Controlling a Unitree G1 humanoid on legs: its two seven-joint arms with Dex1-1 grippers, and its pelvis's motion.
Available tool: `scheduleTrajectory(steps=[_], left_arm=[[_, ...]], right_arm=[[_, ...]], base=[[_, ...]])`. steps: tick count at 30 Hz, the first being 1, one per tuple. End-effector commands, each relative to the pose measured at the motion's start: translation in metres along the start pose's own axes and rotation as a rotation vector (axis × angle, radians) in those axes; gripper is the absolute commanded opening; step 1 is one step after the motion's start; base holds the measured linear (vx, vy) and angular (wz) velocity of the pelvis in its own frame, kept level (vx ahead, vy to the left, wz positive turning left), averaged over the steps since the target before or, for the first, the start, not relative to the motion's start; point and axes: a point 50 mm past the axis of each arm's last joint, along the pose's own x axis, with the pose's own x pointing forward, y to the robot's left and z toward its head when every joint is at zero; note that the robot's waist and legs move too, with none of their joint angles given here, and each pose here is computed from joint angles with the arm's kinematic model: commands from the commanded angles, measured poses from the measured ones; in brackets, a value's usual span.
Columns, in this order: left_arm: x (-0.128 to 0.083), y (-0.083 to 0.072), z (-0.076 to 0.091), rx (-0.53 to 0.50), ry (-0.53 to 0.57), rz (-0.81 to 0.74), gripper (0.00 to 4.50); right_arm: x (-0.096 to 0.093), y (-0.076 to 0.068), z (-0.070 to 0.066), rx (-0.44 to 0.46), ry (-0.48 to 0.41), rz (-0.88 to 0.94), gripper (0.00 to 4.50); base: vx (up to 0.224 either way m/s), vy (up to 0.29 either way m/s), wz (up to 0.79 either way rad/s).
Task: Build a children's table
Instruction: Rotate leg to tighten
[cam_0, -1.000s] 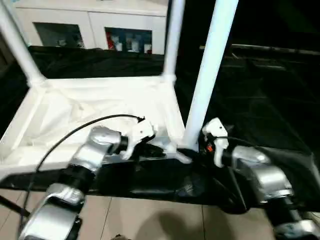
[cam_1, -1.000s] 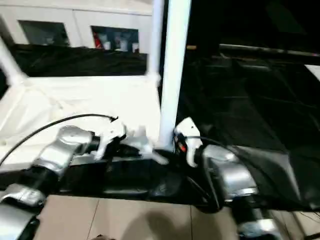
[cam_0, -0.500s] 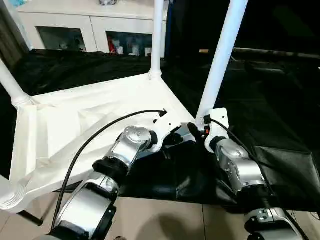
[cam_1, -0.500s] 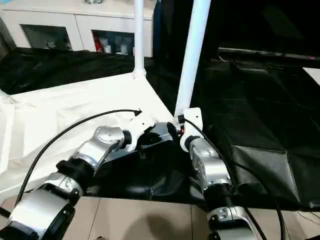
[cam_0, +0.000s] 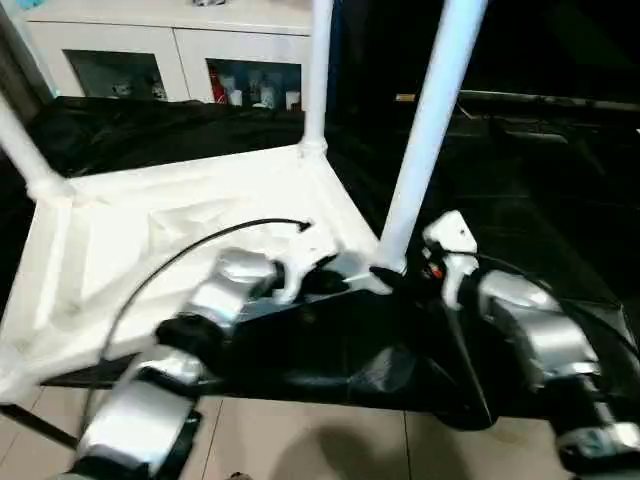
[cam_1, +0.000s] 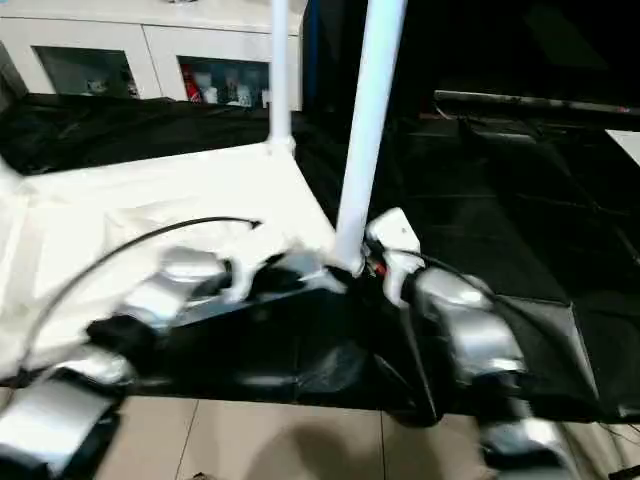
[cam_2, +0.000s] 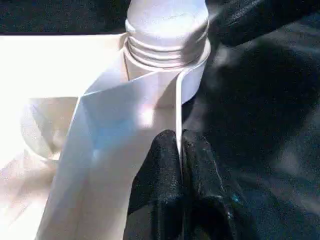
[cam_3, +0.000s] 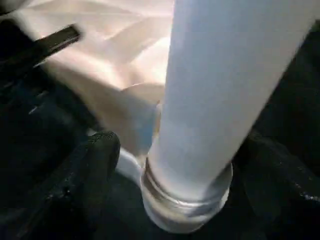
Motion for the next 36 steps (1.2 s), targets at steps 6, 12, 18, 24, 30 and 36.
scheduleTrajectory(steps=[6, 12, 18, 24, 30, 36], left_arm=[[-0.015, -0.018, 0.002, 0.024, -0.056, -0.267, 0.0], [-0.02, -0.018, 0.001, 0.015, -0.064, -0.265, 0.0], [-0.021, -0.016, 0.002, 0.009, -0.062, -0.248, 0.0], [-0.022, -0.017, 0.001, -0.001, -0.063, -0.247, 0.0], [-0.011, -0.008, -0.003, -0.031, -0.031, -0.084, 0.0], [0.011, -0.003, 0.002, -0.067, -0.014, 0.075, 0.0]], right_arm=[[-0.004, 0.013, -0.002, -0.007, 0.058, 0.19, 3.88], [-0.008, 0.011, -0.01, -0.04, 0.127, 0.191, 3.88], [-0.006, 0.011, -0.008, -0.023, 0.116, 0.203, 3.27], [-0.007, 0.012, -0.008, -0.001, 0.098, 0.212, 2.78], [0.006, 0.007, -0.019, 0.089, 0.073, 0.001, 2.73], [0.029, 0.007, -0.029, 0.215, 0.074, -0.252, 2.72]], base=[[0.0, 0.0, 0.0], [0.0, 0.0, 0.0], [0.0, 0.0, 0.0], [0.0, 0.0, 0.0], [0.0, 0.0, 0.0], [0.0, 0.0, 0.0]])
